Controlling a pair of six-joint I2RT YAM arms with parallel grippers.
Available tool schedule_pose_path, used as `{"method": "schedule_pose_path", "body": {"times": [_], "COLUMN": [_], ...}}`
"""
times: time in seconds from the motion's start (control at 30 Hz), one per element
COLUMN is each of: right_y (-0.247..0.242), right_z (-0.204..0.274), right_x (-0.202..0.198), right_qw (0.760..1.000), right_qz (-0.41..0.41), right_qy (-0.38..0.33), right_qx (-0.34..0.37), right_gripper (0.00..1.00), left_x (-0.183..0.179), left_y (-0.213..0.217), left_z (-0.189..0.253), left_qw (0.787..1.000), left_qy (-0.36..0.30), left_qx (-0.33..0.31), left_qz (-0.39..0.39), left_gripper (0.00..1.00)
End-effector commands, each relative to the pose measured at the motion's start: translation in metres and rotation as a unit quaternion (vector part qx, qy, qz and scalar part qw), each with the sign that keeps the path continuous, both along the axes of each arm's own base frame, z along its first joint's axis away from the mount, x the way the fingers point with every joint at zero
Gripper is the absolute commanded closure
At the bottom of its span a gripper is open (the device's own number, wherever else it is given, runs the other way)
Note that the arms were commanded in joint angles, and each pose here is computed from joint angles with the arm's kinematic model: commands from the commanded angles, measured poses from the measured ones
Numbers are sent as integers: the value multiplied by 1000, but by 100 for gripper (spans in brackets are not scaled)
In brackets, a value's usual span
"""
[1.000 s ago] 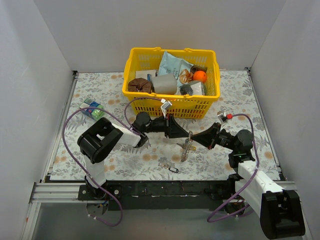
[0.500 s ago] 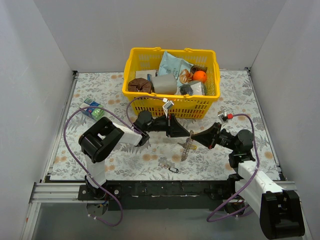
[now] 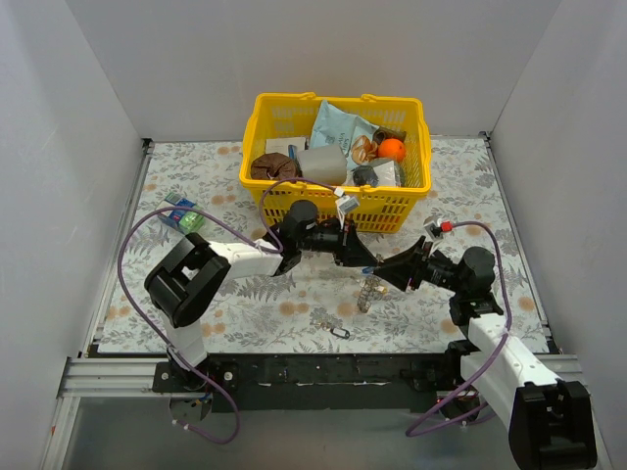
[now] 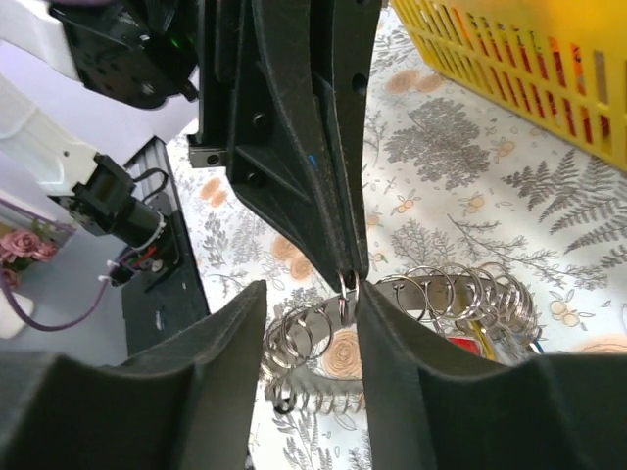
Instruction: Put the keys on the keyring
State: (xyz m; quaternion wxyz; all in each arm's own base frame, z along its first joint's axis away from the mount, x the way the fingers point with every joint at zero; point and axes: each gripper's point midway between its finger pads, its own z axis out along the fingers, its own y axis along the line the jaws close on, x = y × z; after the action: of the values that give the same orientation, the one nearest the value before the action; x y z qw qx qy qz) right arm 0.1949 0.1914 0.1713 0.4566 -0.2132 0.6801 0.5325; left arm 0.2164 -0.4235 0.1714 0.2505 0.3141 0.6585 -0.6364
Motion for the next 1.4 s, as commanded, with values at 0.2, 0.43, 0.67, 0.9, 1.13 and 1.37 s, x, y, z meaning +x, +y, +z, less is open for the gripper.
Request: {"method": "schedule_pose_path", "body": {"times": [0.2, 0.43, 0.67, 0.9, 1.13, 1.37], "right_y": [-3, -6, -3, 2, 5, 7], "right_z": [34, 34, 30, 26, 16, 4], "right_x": [18, 23, 10, 0, -2, -5], "right_qw": [996, 994, 994, 995, 995, 996], "right_qz": [-21, -28, 4, 43, 60, 69], "right_qy": [-82, -92, -96, -84, -66, -43], "right_qx": [-33, -60, -57, -45, -37, -35], "right_gripper": [40, 40, 37, 36, 37, 40], "left_x": [2, -2, -14, -16, -18, -19], "left_y": [5, 13, 23, 22, 21, 20], "left_z": [22, 26, 24, 25, 31, 36], "left_qw": [988, 981, 972, 971, 971, 971], "left_qy": [-124, -168, -200, -203, -206, -209], "left_qx": [89, 100, 111, 109, 100, 92], "left_qz": [4, -12, -54, -67, -72, -74], "left_gripper": [100, 100, 100, 100, 100, 100]}}
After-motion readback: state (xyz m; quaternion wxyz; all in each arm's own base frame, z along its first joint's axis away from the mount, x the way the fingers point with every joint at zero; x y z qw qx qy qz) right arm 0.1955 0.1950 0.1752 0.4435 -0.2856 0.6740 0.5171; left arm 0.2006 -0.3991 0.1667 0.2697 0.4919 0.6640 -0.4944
